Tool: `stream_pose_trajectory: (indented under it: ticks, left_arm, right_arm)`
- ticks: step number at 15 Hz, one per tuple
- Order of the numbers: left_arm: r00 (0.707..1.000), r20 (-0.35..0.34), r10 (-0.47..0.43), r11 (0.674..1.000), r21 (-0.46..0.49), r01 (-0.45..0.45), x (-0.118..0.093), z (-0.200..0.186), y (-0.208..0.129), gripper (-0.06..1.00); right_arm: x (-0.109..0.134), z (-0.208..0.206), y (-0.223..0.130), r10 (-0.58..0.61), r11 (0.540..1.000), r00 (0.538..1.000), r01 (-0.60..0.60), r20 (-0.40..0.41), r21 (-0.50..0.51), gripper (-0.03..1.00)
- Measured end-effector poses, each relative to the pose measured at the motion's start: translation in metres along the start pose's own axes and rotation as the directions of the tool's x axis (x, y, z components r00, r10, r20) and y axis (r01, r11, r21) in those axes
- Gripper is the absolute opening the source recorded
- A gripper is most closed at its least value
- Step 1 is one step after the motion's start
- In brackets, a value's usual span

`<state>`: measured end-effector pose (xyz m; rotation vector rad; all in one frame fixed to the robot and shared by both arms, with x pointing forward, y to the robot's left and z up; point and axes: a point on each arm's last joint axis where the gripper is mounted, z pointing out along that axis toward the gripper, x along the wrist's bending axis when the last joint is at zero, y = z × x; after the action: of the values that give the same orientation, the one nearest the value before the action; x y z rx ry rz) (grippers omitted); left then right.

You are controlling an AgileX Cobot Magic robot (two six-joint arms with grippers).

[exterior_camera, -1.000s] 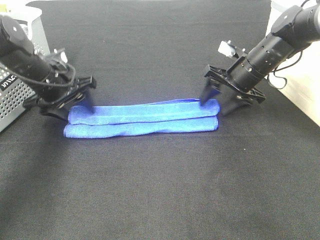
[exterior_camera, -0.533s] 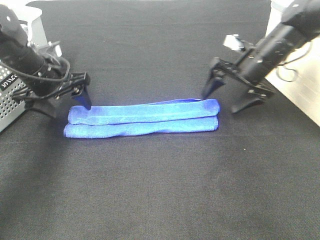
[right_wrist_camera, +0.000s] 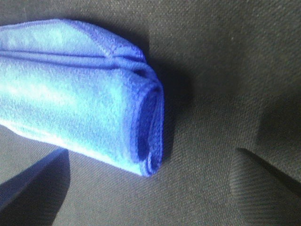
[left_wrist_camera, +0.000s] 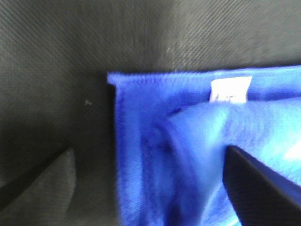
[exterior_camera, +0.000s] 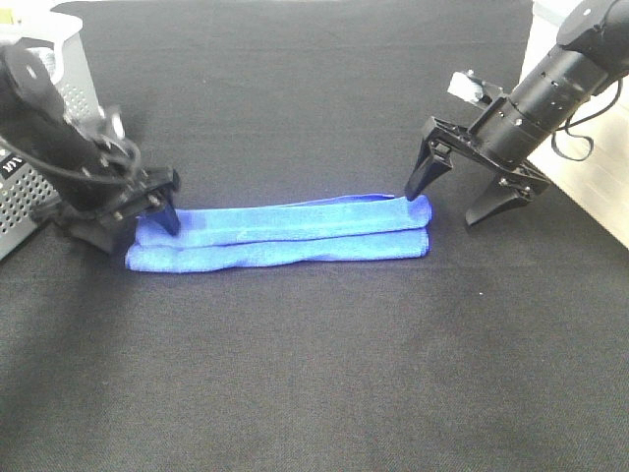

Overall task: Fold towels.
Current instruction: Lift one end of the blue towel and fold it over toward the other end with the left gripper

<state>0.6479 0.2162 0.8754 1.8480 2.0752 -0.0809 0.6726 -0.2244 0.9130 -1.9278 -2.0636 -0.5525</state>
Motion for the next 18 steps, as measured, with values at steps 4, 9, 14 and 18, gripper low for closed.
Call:
stream_pose_trajectory:
  ticks: [4,9,14,18]
  left_arm:
    - [0.996,0.079,-0.043,0.999,-0.012,0.044,-0.005,0.007,0.001,0.56]
    - [0.993,0.092,-0.068,0.998,-0.007,0.069,-0.005,0.012,0.001,0.09]
    - [0.999,-0.014,0.043,0.996,-0.083,-0.044,-0.007,-0.033,0.008,0.09]
    - [0.991,-0.116,0.065,0.993,-0.094,-0.076,-0.016,-0.090,0.017,0.09]
  right_arm:
    - [-0.001,0.000,0.002,0.000,1.000,1.000,0.000,0.006,-0.021,0.86]
    - [-0.001,0.000,0.002,0.000,1.000,1.000,0.000,0.007,-0.025,0.86]
    - [-0.001,0.000,0.003,0.001,0.999,1.000,-0.001,0.009,-0.032,0.86]
    - [-0.001,0.000,0.003,0.001,0.999,1.000,-0.001,0.009,-0.032,0.86]
